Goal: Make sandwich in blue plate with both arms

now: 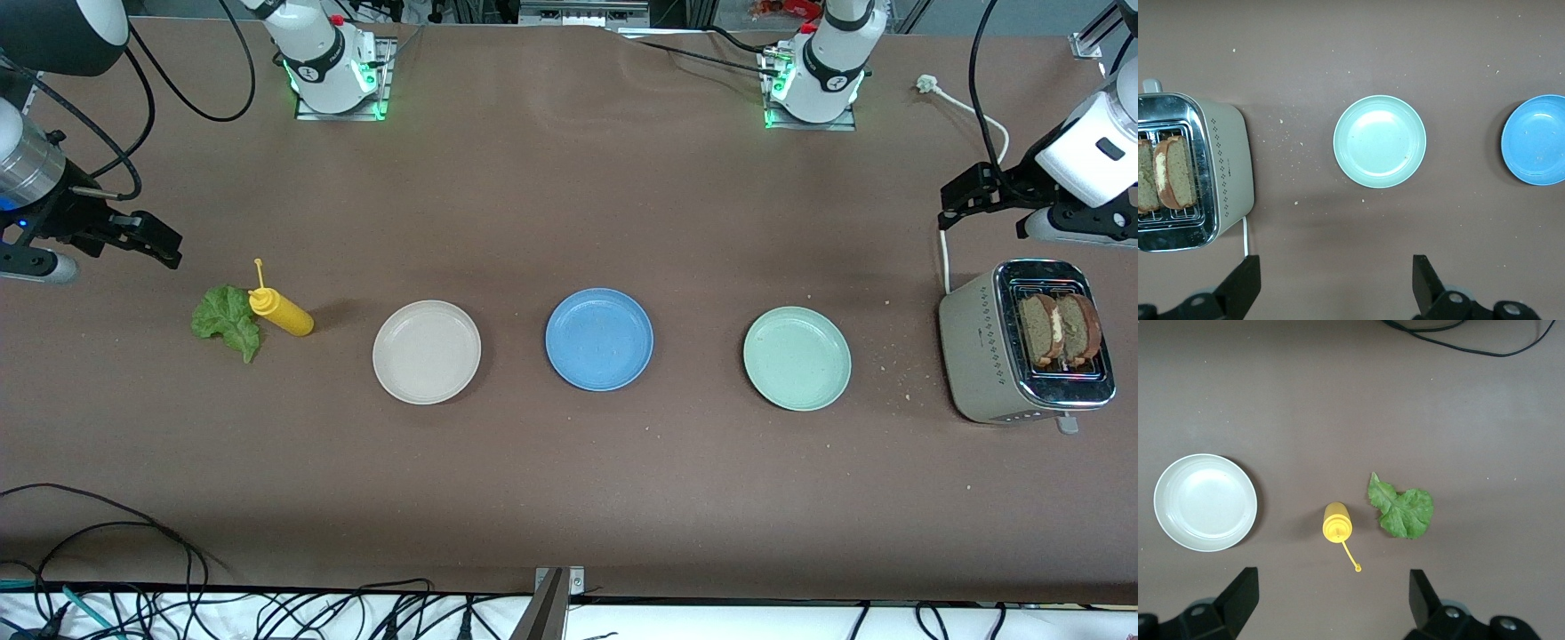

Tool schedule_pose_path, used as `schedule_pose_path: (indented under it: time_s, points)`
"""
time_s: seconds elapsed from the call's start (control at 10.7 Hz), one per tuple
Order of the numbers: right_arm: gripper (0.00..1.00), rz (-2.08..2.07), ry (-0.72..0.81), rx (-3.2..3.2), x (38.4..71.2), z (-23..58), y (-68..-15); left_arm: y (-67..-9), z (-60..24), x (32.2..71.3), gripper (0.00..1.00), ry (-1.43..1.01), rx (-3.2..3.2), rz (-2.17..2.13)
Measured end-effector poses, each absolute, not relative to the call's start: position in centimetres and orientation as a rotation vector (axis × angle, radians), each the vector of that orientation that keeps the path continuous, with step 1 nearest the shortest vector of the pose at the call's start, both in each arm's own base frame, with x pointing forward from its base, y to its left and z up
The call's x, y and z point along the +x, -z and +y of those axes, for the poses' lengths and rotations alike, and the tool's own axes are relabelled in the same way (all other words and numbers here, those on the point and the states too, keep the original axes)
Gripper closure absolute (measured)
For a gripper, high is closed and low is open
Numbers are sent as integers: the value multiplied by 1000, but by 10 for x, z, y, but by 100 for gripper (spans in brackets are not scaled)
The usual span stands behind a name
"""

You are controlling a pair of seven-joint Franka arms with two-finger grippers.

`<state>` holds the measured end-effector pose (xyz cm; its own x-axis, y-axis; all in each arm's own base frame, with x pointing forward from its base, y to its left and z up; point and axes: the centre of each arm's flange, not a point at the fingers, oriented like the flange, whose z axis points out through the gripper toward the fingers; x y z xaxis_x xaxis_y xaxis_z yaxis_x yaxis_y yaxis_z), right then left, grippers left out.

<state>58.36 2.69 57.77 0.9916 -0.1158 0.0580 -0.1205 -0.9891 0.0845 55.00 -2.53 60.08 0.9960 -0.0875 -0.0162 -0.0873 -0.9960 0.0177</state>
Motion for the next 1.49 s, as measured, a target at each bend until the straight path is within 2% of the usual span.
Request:
schedule_pose_path:
  time_s: [1.49]
  points:
    - [0, -186, -65, 3056, 583, 27, -577, -594, -20, 554, 0, 46, 3122, -122]
